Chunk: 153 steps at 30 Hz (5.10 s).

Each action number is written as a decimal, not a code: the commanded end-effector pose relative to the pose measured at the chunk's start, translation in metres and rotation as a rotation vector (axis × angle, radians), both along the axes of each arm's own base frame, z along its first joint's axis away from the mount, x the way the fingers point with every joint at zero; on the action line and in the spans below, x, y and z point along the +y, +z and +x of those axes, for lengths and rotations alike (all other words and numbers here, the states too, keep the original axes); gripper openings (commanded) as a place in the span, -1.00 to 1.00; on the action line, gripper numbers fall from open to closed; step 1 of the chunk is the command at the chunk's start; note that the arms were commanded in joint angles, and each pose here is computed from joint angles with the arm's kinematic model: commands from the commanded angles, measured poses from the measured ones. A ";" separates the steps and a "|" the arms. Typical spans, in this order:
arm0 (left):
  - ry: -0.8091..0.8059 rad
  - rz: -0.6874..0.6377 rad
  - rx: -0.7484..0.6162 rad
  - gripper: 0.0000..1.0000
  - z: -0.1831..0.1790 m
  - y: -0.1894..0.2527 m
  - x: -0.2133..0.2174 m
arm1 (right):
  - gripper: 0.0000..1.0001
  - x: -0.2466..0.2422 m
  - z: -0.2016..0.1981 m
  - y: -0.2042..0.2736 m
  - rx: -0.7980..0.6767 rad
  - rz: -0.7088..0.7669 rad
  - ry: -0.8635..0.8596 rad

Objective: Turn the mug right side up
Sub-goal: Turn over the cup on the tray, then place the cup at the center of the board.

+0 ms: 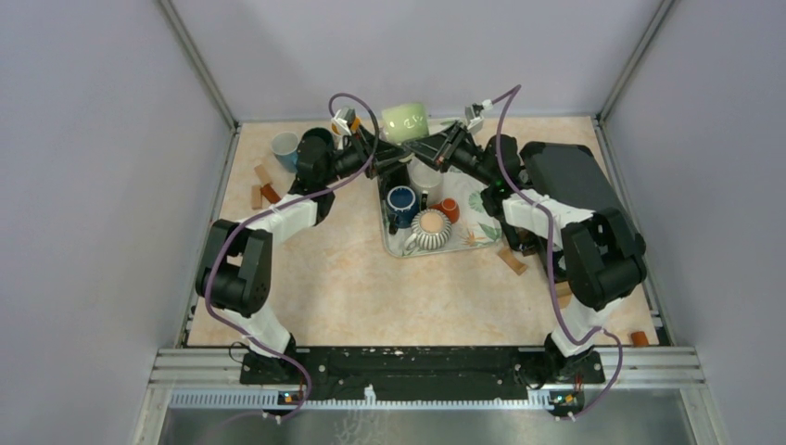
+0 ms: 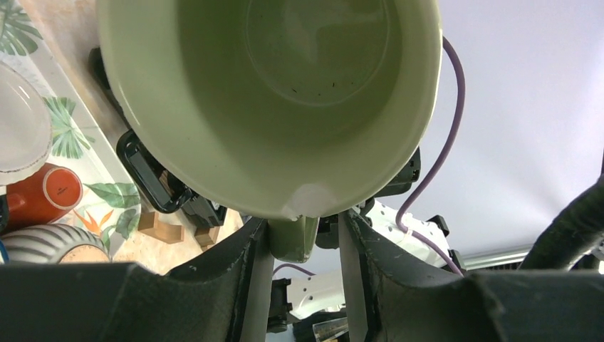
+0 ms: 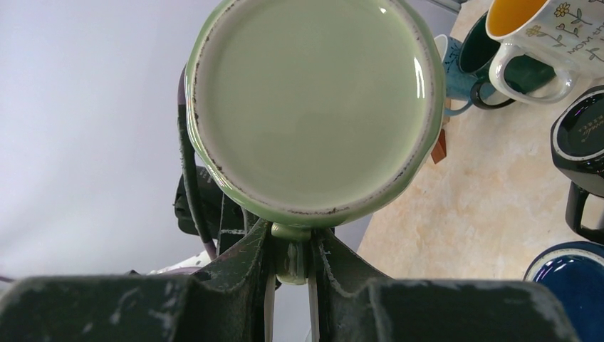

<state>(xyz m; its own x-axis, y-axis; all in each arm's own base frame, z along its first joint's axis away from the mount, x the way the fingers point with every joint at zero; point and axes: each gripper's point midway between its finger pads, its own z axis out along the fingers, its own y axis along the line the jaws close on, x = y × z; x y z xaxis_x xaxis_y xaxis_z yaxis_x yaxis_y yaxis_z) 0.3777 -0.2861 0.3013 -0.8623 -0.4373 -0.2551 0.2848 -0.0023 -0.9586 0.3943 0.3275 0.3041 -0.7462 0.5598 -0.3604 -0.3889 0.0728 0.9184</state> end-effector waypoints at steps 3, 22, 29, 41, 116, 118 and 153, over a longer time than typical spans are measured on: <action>-0.053 -0.014 -0.073 -0.10 -0.013 0.009 -0.003 | -1.00 0.006 -0.010 0.047 -0.169 0.067 0.024; -0.070 -0.011 -0.089 -0.51 -0.016 0.012 -0.004 | -1.00 0.007 -0.011 0.043 -0.159 0.055 0.032; -0.064 0.022 -0.110 -1.00 -0.013 0.014 -0.005 | -1.00 0.007 -0.010 0.034 -0.147 0.026 0.029; 0.071 0.135 -0.245 -1.00 -0.001 0.036 0.005 | -0.44 0.004 -0.008 0.016 -0.136 -0.041 -0.008; 0.472 1.000 -0.113 -1.00 0.012 -0.062 0.150 | 0.97 -0.081 -0.045 -0.031 -0.131 -0.694 -0.237; 0.451 1.023 -0.092 -1.00 0.016 -0.076 0.150 | 0.98 -0.083 -0.044 -0.031 -0.131 -0.701 -0.245; 0.277 1.375 0.054 -1.00 0.062 -0.190 0.149 | 0.97 -0.105 -0.053 -0.045 -0.123 -0.812 -0.284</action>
<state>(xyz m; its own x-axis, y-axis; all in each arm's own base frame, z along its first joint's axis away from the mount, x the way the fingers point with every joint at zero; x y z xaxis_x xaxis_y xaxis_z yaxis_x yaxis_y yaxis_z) 0.4087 -0.1322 0.0812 -0.8794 -0.0423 -0.4741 0.0447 0.9843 -0.1709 0.3444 0.2230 0.2426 -0.5858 0.2586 -0.7681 -0.3175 0.7988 0.5111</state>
